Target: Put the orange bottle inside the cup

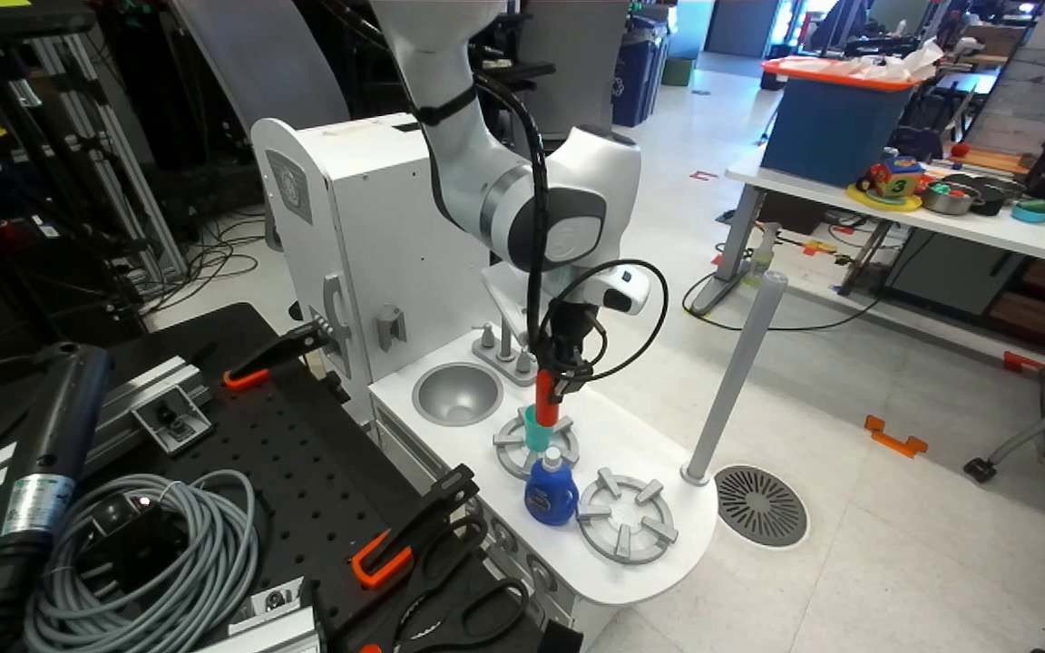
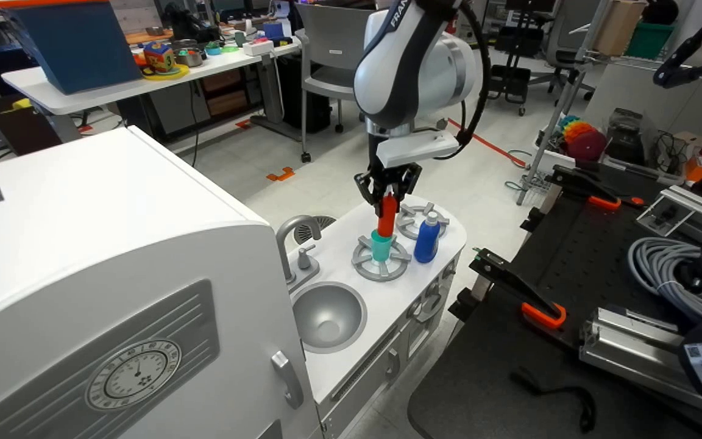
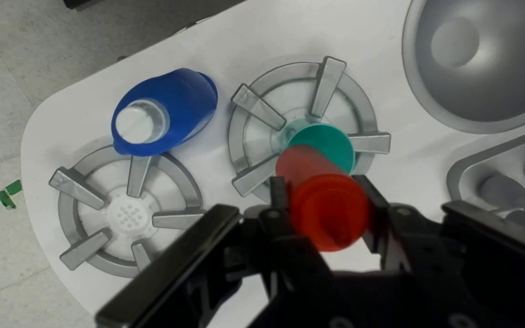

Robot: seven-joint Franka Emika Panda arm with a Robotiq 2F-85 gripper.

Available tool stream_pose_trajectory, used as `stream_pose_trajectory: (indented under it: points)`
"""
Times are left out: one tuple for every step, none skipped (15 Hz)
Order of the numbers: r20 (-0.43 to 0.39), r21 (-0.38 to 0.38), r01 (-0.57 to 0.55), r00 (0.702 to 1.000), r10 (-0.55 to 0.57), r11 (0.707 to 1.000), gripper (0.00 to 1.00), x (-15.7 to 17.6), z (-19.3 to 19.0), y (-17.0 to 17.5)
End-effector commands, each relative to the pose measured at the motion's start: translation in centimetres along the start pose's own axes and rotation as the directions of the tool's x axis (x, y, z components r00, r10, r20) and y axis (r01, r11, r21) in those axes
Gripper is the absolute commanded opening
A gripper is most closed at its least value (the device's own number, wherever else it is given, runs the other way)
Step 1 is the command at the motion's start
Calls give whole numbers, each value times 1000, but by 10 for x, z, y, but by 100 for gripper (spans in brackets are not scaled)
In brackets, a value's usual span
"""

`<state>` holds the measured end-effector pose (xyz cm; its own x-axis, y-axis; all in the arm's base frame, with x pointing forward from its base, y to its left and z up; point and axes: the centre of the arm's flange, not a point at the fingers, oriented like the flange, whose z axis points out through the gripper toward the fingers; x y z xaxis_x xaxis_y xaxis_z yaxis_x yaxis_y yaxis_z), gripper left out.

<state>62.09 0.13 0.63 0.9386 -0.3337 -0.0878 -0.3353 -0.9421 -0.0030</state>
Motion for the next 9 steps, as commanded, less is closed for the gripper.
stream_pose_trajectory:
  points:
    - [9,-2,-7,1000,7,1000,13,10,16,-9]
    - [9,-2,-4,1000,4,1000,13,10,19,-11]
    - [9,-1,0,1000,0,1000,13,10,22,-13]
    - [8,1,2,1000,-2,1000,13,11,23,-14]
    - [8,0,2,1000,-2,1000,13,12,24,-16]
    - [12,0,1,1000,-1,1000,13,13,26,-16]
    - [16,1,1,1000,-1,1000,13,14,28,-17]
    - [18,-2,0,1000,0,1000,13,16,31,-17]
    - [21,-5,1,1000,-1,1000,20,17,36,-17]
